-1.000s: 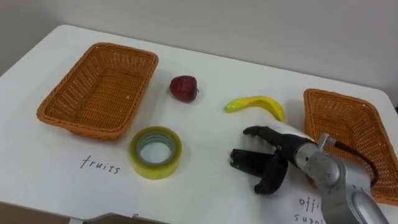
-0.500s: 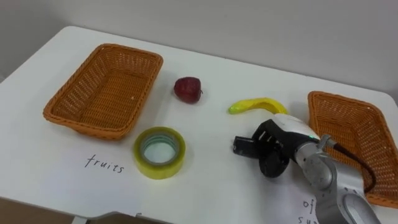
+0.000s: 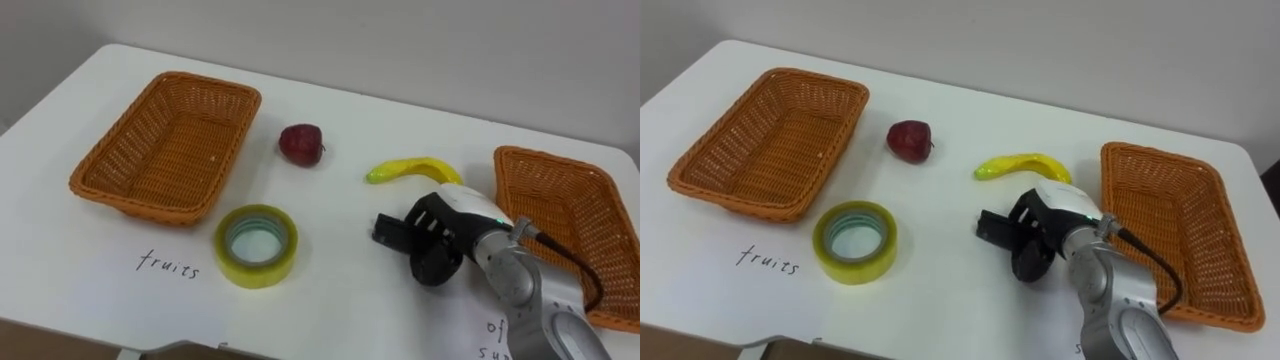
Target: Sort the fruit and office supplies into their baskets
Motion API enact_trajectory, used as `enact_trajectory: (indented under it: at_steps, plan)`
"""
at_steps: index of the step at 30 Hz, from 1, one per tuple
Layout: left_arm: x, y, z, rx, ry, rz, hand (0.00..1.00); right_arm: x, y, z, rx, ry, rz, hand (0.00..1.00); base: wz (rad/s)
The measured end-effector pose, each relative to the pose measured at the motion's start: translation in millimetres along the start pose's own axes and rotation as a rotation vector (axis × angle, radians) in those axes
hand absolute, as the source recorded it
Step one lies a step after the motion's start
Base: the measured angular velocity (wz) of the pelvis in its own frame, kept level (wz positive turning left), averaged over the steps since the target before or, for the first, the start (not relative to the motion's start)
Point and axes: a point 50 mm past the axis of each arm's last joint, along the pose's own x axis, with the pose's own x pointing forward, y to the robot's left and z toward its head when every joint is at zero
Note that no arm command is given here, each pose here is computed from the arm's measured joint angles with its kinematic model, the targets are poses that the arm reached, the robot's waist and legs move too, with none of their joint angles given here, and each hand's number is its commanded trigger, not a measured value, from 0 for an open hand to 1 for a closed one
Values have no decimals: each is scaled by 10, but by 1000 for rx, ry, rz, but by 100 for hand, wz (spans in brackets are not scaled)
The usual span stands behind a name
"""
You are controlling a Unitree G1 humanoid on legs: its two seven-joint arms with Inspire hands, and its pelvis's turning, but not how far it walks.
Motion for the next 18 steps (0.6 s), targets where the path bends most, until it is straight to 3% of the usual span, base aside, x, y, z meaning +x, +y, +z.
enact_trajectory:
  at_steps: [10, 18]
  plan:
    - [0, 0, -27, -5, 5, -16, 0, -29, -70, -15, 47, -26, 4, 100, 0]
    - [0, 47, -196, -40, 58, -7, 0, -100, -273, -104, 192, -75, -48, 100, -2]
